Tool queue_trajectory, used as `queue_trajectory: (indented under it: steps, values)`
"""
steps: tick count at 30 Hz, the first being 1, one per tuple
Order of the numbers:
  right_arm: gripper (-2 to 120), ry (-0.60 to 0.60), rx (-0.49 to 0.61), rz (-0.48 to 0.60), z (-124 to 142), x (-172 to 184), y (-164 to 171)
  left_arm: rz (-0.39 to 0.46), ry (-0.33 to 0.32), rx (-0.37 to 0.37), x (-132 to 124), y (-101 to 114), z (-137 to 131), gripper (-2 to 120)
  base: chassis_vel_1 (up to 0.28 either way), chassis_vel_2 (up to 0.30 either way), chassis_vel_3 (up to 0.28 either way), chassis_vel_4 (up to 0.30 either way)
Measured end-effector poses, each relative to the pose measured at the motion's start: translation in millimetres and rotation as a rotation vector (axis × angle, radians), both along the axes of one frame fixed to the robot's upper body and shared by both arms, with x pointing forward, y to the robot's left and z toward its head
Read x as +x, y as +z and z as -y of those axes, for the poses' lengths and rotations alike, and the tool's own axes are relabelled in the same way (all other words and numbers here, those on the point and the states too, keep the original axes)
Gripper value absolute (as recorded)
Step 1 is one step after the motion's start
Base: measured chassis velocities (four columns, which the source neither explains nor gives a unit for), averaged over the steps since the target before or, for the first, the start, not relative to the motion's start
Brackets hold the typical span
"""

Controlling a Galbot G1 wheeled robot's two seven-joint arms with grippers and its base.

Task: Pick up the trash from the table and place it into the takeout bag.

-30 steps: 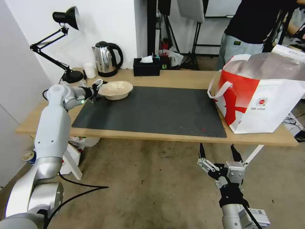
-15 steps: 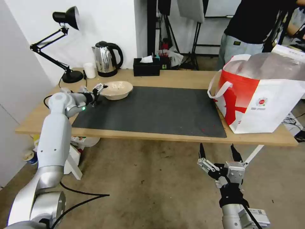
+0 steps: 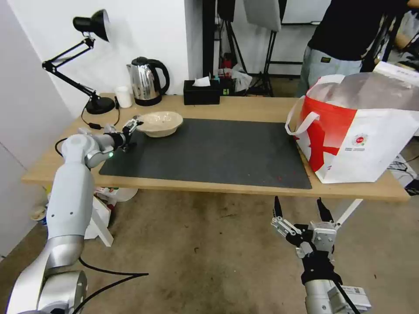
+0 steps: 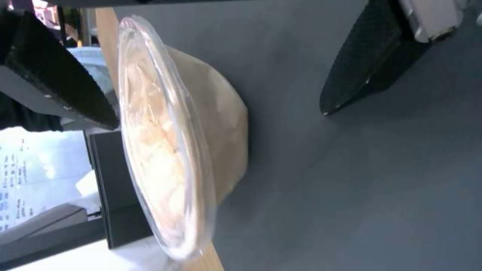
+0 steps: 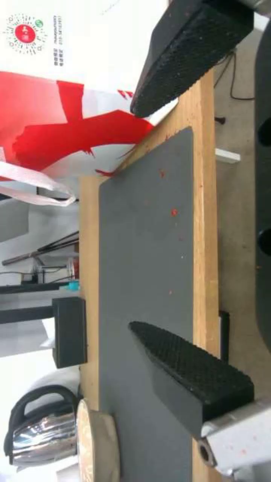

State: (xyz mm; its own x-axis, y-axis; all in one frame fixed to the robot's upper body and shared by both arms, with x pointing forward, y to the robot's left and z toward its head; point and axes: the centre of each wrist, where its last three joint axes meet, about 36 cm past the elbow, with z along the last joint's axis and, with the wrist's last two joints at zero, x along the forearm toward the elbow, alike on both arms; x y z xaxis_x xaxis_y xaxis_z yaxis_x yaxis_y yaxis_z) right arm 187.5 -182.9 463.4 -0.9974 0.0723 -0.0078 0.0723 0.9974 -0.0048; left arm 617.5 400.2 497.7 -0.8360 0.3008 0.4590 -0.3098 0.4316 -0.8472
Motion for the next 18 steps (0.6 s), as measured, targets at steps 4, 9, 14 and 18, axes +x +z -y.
queue_trajectory:
  steps: [4,9,14,18]
  values:
    - [100,0.000,0.000,0.000,0,0,0,0.006,-0.014,-0.004,5,3,10,100,0.000,0.000,0.000,0.000]
    - [100,0.000,0.000,0.000,0,0,0,0.013,-0.019,-0.005,7,6,13,100,0.000,0.000,0.000,0.000]
    - [100,0.000,0.000,0.000,0,0,0,0.015,-0.022,-0.006,7,5,15,100,0.000,0.000,0.000,0.000]
    - [100,0.000,0.000,0.000,0,0,0,0.021,-0.025,-0.010,7,5,18,100,0.000,0.000,0.000,0.000]
